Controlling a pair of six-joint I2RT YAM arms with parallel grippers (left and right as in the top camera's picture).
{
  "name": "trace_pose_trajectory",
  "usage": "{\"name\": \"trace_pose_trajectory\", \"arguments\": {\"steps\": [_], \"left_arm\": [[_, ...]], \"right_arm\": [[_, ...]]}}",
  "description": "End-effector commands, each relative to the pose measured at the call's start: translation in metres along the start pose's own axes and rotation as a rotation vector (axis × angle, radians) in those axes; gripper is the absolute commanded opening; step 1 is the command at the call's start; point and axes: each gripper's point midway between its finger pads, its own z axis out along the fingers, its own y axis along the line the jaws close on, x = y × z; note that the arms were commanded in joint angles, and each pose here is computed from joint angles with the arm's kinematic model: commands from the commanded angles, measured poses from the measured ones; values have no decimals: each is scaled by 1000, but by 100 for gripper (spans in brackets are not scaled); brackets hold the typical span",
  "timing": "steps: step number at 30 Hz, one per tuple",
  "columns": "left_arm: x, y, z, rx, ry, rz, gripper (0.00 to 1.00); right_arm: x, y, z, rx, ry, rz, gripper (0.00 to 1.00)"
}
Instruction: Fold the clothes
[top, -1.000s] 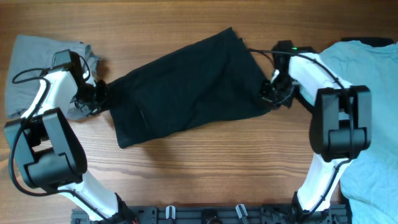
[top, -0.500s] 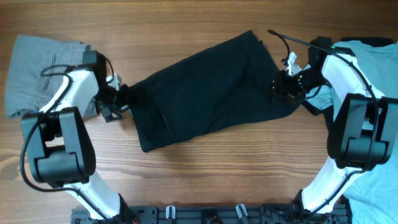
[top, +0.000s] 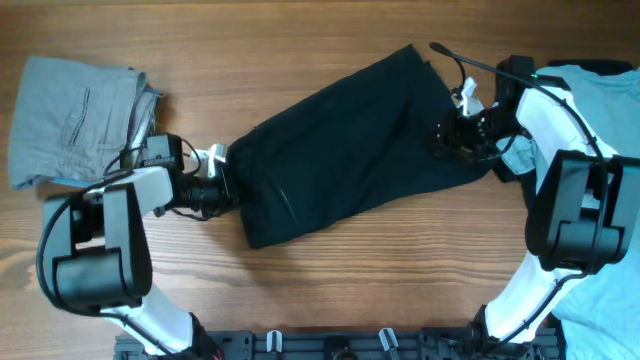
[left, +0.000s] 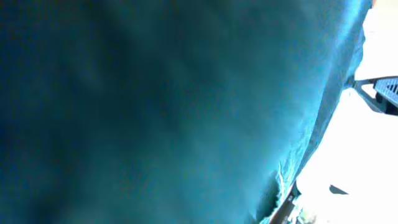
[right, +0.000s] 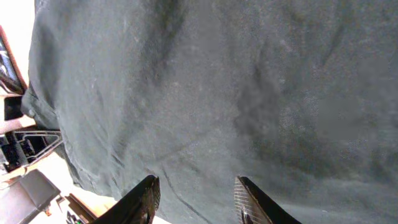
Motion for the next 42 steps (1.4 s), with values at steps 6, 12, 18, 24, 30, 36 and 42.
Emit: {"name": "trace_pose_trajectory", "arguments": {"steps": [6, 12, 18, 24, 30, 36, 42], "left_arm": [[22, 51, 16, -190, 45, -53, 62], [18, 45, 19, -175, 32, -49, 15], [26, 44, -9, -261, 84, -230, 4], [-46, -28, -173, -409, -101, -154, 4], [-78, -139, -228, -501, -265, 112, 4], [-98, -147, -165, -622, -222, 168, 4], [-115, -134, -133, -626, -210, 82, 12]], "right_arm": [[-1, 3, -1, 29, -14, 48, 42], [-1, 5, 3, 55, -12, 34, 36], [-5, 6, 3, 54, -30, 40, 34], [-7, 9, -1, 53, -45, 28, 34], [-15, 9, -1, 51, -75, 9, 34], [-16, 9, -1, 51, -77, 7, 34], [-18, 9, -2, 51, -86, -1, 34]]}}
